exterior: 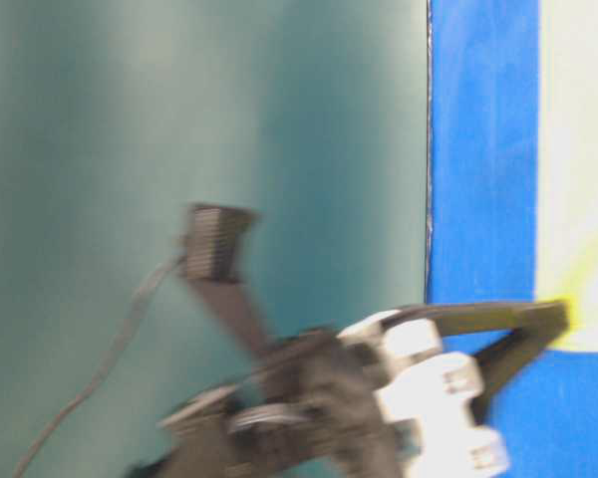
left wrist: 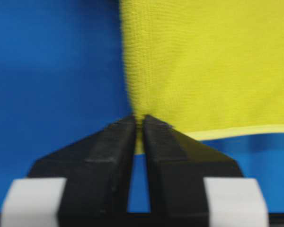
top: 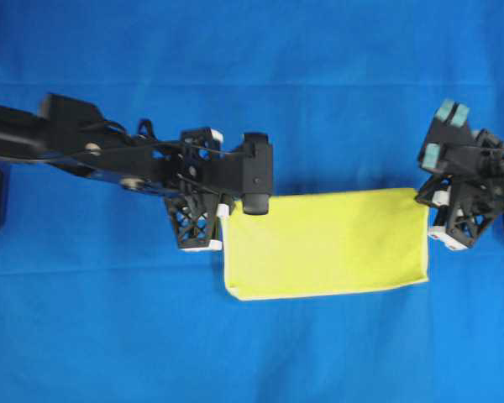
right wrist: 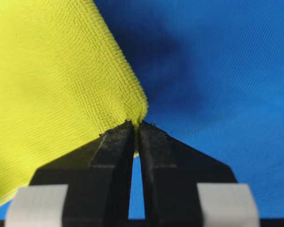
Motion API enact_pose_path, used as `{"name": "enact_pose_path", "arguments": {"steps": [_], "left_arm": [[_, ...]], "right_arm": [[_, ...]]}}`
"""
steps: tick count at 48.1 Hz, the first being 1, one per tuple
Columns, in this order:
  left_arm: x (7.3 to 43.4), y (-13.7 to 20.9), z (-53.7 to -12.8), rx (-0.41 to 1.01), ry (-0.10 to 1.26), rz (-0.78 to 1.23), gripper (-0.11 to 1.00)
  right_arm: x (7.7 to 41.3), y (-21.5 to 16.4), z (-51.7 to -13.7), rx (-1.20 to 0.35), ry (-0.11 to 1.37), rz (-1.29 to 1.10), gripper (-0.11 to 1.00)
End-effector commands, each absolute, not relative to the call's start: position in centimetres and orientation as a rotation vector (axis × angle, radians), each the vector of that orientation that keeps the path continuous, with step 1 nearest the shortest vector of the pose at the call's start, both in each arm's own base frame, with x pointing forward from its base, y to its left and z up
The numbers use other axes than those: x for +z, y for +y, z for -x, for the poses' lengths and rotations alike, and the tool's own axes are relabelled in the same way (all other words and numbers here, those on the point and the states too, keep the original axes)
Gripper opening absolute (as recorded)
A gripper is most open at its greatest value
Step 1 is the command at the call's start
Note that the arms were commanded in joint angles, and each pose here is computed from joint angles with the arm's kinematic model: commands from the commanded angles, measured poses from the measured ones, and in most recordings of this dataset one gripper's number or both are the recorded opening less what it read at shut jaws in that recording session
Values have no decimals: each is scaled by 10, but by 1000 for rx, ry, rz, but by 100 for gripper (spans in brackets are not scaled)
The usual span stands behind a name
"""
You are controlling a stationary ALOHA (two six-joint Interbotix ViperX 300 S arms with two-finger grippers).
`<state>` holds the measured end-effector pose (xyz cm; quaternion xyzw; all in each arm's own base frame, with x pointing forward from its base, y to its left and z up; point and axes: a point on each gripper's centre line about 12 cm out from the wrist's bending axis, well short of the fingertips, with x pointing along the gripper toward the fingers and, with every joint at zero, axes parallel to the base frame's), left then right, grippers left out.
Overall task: Fold the yellow towel.
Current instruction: 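Grasp the folded strip's ends with both grippers and lift it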
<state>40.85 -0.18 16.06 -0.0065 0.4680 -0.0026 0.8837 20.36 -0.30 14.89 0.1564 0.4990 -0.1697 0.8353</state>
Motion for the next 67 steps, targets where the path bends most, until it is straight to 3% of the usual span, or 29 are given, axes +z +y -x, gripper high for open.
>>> {"name": "enact_pose_path", "arguments": {"steps": [1, 20, 34, 48, 67], "left_arm": [[202, -1, -407, -5, 880, 12, 3], [251, -10, -392, -27, 812, 3, 3], [256, -12, -384, -31, 798, 9, 3], [268, -55, -399, -132, 669, -26, 3], [284, -104, -431, -270, 395, -216, 3]], "right_arm": [[171, -3, -207, -349, 1009, -323, 4], [232, -4, -202, -383, 980, -305, 5], [238, -8, -205, -414, 974, -272, 4], [253, -60, -214, -600, 843, -150, 4], [271, -117, -269, -620, 630, -153, 4]]}}
